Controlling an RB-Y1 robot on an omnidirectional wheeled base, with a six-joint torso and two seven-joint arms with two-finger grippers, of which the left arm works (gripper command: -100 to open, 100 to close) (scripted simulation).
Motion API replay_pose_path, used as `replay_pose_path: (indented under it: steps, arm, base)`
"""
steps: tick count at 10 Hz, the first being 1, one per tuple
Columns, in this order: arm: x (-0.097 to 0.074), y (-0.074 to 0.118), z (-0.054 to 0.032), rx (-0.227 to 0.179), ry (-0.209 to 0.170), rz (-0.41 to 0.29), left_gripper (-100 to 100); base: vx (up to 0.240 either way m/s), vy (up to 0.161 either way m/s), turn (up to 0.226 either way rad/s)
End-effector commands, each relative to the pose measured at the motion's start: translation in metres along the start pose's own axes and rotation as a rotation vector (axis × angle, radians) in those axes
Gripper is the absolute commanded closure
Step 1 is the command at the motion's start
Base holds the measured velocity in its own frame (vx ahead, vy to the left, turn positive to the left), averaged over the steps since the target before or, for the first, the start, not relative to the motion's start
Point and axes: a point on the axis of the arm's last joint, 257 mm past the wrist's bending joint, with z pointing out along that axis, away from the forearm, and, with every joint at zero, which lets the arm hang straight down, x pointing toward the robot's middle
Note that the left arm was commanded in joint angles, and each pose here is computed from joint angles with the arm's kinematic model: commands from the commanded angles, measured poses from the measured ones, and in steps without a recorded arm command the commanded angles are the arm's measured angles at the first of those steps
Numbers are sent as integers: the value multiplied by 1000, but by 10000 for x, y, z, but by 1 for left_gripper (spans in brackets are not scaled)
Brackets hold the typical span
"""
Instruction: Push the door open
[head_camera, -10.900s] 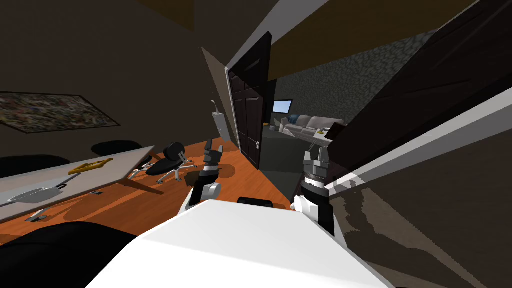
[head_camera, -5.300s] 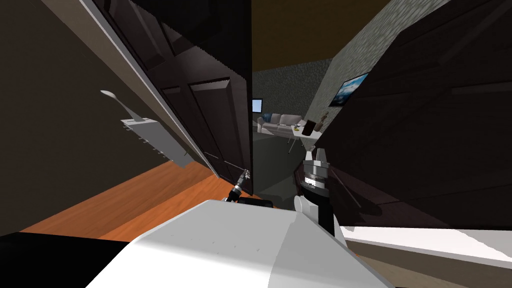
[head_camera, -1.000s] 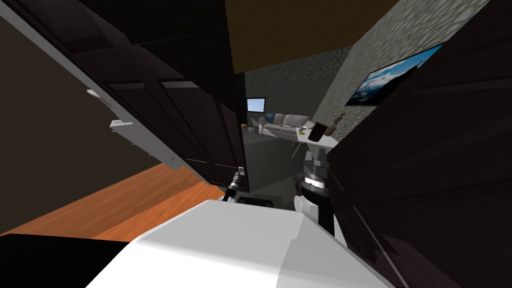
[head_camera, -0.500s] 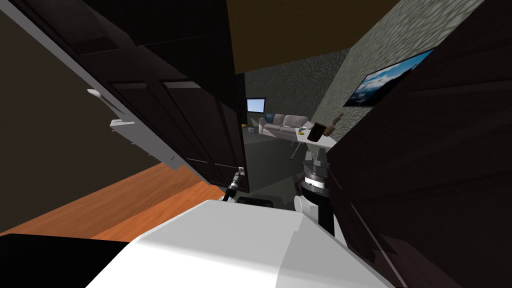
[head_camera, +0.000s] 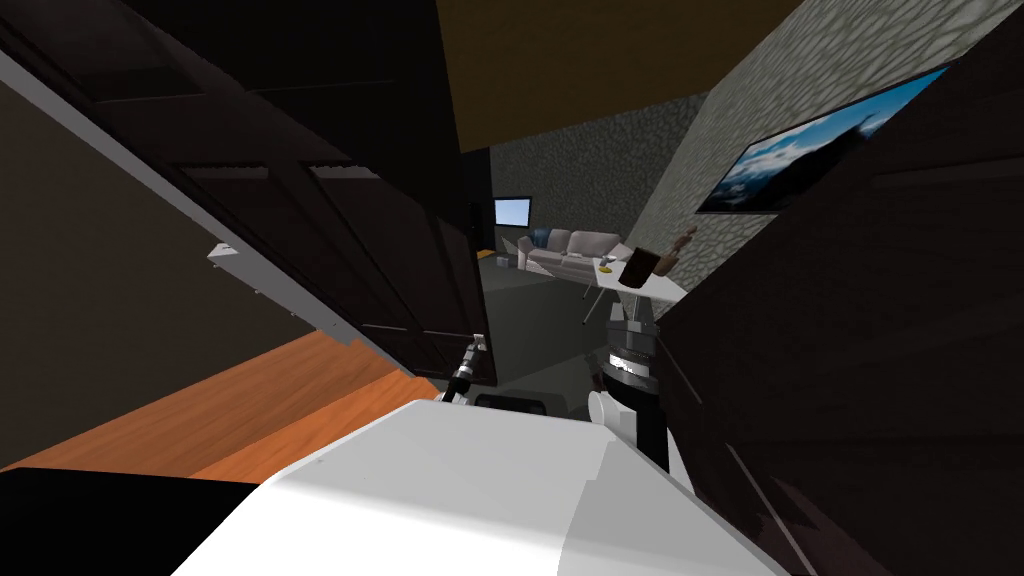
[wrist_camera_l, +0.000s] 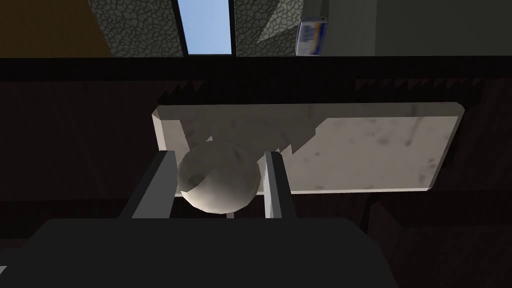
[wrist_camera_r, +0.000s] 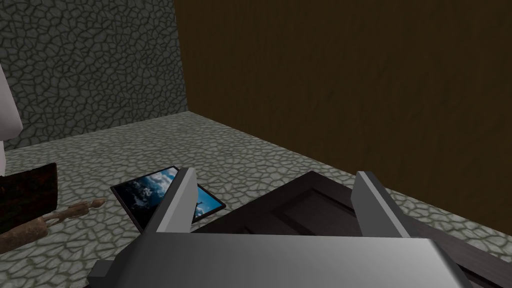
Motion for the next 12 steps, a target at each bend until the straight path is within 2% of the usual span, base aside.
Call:
replay_pose_path:
  steps: [1, 3, 4, 5, 6, 12]
  arm:
    - [-222, -47, 36, 11, -37, 14, 100]
    - [-223, -33, 29, 8, -37, 15, 100]
    - [-361, -51, 43, 11, -66, 20, 100]
    - [-361, -51, 43, 11, -66, 20, 100]
    - [-468, -54, 47, 11, -89, 23, 100]
    - [-748, -66, 50, 11, -155, 26, 100]
  base:
    - [235, -86, 68]
    - [108, -29, 14]
    - [118, -28, 56]
    - [129, -63, 43]
    - [167, -68, 91]
    - [150, -58, 50]
